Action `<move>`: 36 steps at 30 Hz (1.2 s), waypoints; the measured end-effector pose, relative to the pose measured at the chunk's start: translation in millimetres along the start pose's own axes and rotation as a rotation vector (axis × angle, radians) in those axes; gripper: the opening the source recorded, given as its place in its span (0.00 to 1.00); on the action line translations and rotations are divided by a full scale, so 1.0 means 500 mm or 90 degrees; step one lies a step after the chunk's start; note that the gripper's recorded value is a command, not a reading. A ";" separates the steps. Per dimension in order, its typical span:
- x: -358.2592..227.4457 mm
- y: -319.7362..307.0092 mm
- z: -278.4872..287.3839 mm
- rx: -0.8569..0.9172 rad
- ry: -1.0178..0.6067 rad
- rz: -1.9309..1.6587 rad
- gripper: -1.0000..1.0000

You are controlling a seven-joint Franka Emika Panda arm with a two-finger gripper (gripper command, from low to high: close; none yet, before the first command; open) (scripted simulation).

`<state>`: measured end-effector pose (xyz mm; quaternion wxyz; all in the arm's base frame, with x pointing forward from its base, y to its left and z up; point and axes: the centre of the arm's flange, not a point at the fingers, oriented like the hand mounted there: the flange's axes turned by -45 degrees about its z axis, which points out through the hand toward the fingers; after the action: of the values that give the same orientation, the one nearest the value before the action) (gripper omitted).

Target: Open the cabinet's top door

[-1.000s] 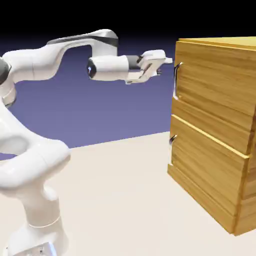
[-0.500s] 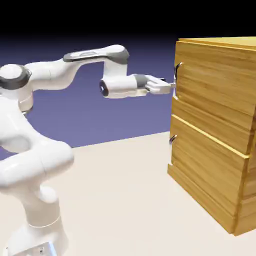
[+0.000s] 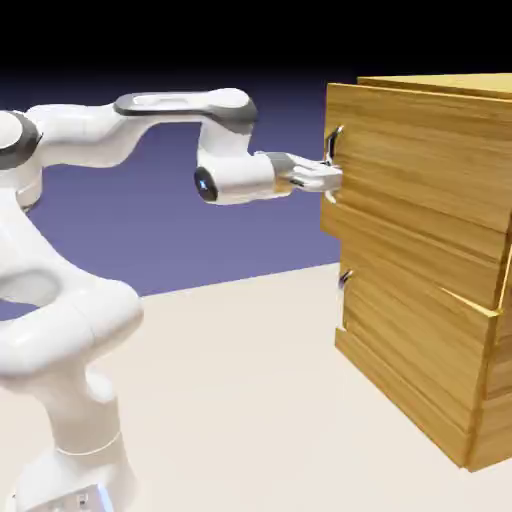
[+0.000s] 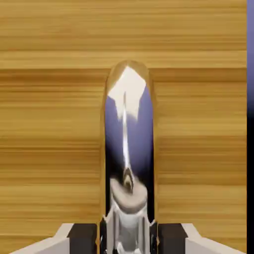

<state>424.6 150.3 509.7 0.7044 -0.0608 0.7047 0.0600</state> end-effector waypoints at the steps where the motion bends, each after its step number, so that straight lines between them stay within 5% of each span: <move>1: 0.000 -0.006 -0.015 -0.012 0.000 0.000 0.00; 36: 0.001 -0.375 -0.442 -0.445 -0.001 0.001 0.00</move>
<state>239.0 -72.1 509.6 0.6414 -0.2979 0.6411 0.2980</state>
